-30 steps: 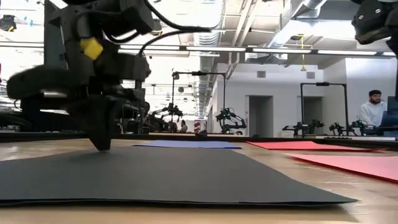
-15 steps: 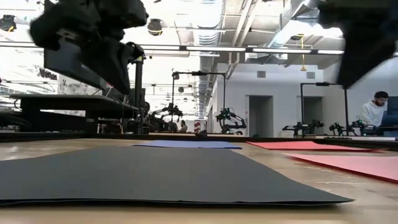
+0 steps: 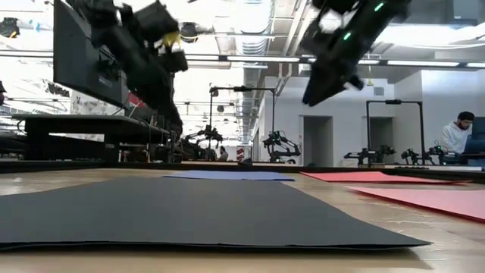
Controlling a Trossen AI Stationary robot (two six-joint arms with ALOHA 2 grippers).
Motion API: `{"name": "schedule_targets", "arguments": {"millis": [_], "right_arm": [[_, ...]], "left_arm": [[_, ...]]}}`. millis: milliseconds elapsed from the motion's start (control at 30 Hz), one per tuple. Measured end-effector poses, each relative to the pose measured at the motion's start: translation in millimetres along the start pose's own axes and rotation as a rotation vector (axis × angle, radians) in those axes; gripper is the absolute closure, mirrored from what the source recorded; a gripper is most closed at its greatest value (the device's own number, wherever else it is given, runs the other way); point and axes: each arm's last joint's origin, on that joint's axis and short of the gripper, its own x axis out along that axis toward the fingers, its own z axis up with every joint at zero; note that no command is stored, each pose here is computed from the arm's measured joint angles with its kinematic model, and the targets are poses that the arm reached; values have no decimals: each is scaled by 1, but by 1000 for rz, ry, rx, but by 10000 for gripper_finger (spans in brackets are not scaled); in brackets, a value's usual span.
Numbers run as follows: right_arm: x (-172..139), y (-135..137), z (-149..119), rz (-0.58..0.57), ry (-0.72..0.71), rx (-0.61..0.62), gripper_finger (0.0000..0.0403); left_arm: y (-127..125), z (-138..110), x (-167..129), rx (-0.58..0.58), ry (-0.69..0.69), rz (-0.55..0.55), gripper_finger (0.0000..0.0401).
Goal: Organize paper
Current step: Adjust the stacked colored papers
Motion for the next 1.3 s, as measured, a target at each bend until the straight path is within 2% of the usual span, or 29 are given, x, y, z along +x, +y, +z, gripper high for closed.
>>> {"name": "schedule_targets", "arguments": {"millis": [100,200,333,433,533,633,733,800,1067,1300], "right_arm": [[33,-25,12,15,30,49,395],[69,-43,14,67,69,105,390],[104,-51,18,85,135,133,388],[124,-50,26,69,167,90,398],[135,-48,41,42,184,38,401],[140,-49,58,-53,211,-2,402],[145,-58,68,-147,264,-31,403],[151,-67,74,-170,280,-25,403],[189,-102,60,-188,406,-5,403],[196,-111,58,-154,424,25,403]], "left_arm": [[34,-14,6,-121,-6,79,401],[56,-24,13,-196,10,81,401],[76,-32,29,-253,65,88,401],[92,-35,46,-293,119,97,401],[107,-36,63,-328,167,109,401],[123,-36,78,-354,198,121,401],[136,-35,86,-364,223,129,401],[144,-33,88,-366,235,131,401],[158,-28,95,-336,289,120,401],[162,-31,112,-338,355,38,401]]}}
